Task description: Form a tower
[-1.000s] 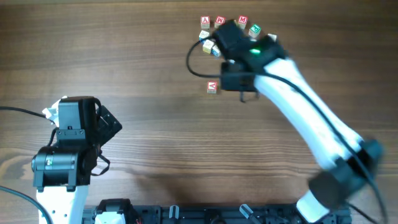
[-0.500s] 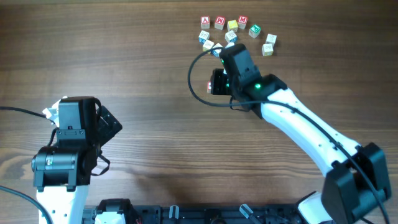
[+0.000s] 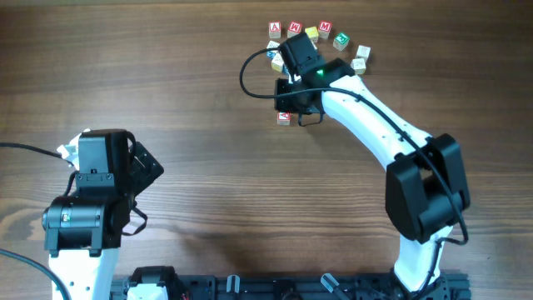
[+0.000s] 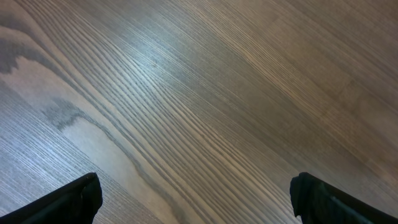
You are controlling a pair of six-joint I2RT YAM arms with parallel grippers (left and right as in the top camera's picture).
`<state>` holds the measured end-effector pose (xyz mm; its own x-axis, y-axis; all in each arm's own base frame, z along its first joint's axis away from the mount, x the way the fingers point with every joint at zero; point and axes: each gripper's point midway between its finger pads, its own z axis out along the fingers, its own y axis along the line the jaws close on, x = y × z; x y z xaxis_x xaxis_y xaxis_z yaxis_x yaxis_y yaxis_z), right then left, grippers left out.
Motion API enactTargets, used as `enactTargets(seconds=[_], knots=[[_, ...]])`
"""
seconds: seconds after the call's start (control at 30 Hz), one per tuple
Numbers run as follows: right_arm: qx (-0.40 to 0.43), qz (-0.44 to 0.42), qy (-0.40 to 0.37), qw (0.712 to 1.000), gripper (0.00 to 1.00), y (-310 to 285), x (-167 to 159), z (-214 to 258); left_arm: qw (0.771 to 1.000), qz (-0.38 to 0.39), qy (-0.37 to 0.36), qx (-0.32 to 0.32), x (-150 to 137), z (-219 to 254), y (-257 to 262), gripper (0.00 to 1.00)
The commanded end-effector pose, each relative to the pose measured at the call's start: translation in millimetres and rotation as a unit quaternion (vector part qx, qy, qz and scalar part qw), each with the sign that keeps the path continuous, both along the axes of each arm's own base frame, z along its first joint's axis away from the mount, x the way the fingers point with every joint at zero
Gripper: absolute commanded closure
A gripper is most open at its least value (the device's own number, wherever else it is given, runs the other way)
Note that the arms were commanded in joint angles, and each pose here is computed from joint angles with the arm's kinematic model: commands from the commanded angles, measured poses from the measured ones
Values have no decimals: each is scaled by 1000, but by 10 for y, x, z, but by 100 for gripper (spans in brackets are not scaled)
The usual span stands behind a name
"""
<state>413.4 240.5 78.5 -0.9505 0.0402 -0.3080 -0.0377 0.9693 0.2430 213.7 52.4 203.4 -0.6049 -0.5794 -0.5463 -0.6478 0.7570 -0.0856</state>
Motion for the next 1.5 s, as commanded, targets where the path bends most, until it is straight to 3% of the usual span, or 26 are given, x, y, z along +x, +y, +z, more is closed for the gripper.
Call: enactTargets(seconds=[0.0,0.43,0.57,1.47], knots=[[-5,-5,-2,1000,77,11,39,-23,1000,8,-1,-3,-4,-4,15,0],[-11,-76,25,997,77,16,3,-249,1000,8,-1,-3,-4,-4,15,0],[-36,-74,8,997,71,35,-11,-251,1000,8,-1,-3,-4,-4,15,0],[-64,-25,-1,998,71,28,-9,-332,1000,8,-1,-3,-4,-4,15,0]])
